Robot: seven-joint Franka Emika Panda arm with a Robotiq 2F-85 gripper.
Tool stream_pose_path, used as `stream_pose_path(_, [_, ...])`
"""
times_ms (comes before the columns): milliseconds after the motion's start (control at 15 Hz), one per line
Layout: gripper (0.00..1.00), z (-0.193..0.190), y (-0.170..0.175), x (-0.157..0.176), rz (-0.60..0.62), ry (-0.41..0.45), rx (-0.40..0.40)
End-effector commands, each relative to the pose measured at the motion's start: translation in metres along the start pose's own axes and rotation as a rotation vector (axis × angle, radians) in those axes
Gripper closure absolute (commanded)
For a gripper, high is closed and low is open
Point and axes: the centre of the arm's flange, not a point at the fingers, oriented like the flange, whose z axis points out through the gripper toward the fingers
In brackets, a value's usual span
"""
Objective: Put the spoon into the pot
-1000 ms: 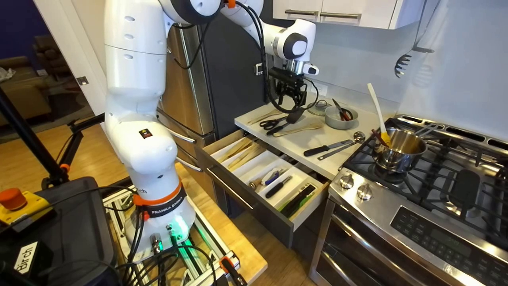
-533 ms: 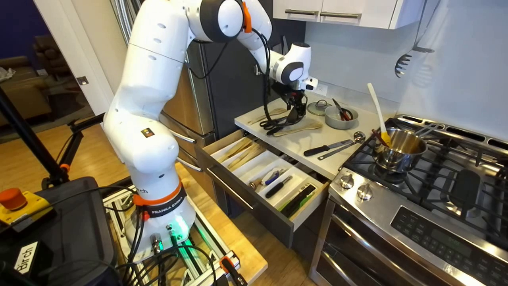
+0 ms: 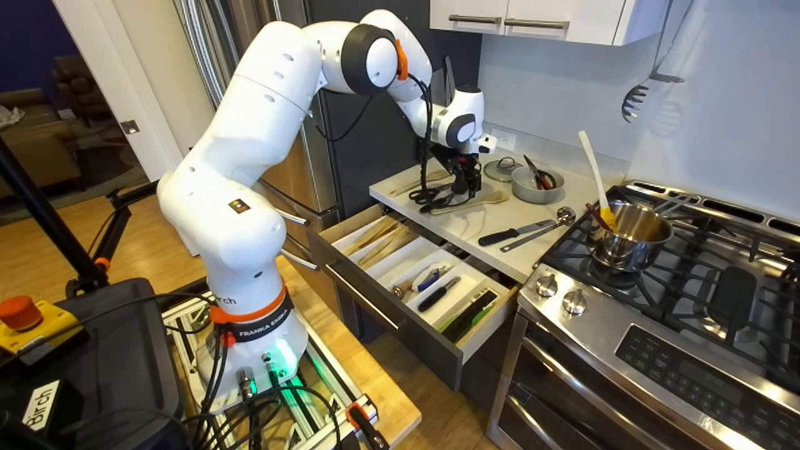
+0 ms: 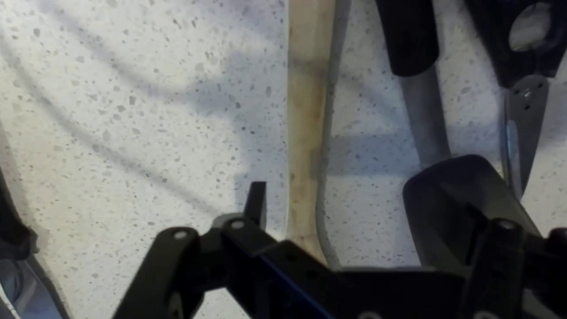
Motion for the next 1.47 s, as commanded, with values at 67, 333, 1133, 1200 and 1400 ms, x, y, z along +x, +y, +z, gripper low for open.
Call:
stream_pose_path(67, [0.34, 0.027, 0.009, 0.014, 0.011, -0.053, -0.020])
stream_pose_path(333, [0.64, 0.045, 0.010, 0.012, 0.006, -0.080, -0.030])
stream_pose_path(1133, [0.94, -0.052, 0.027, -0.006, -0.011, -0.023, 0.267])
stream_pose_path(1200, [0.94, -0.066, 0.030, -0.009, -0.014, -0.011, 0.321])
stream_pose_path(1400, [0.94, -0.089, 0.037, -0.019, 0.002, 0.053, 0.486])
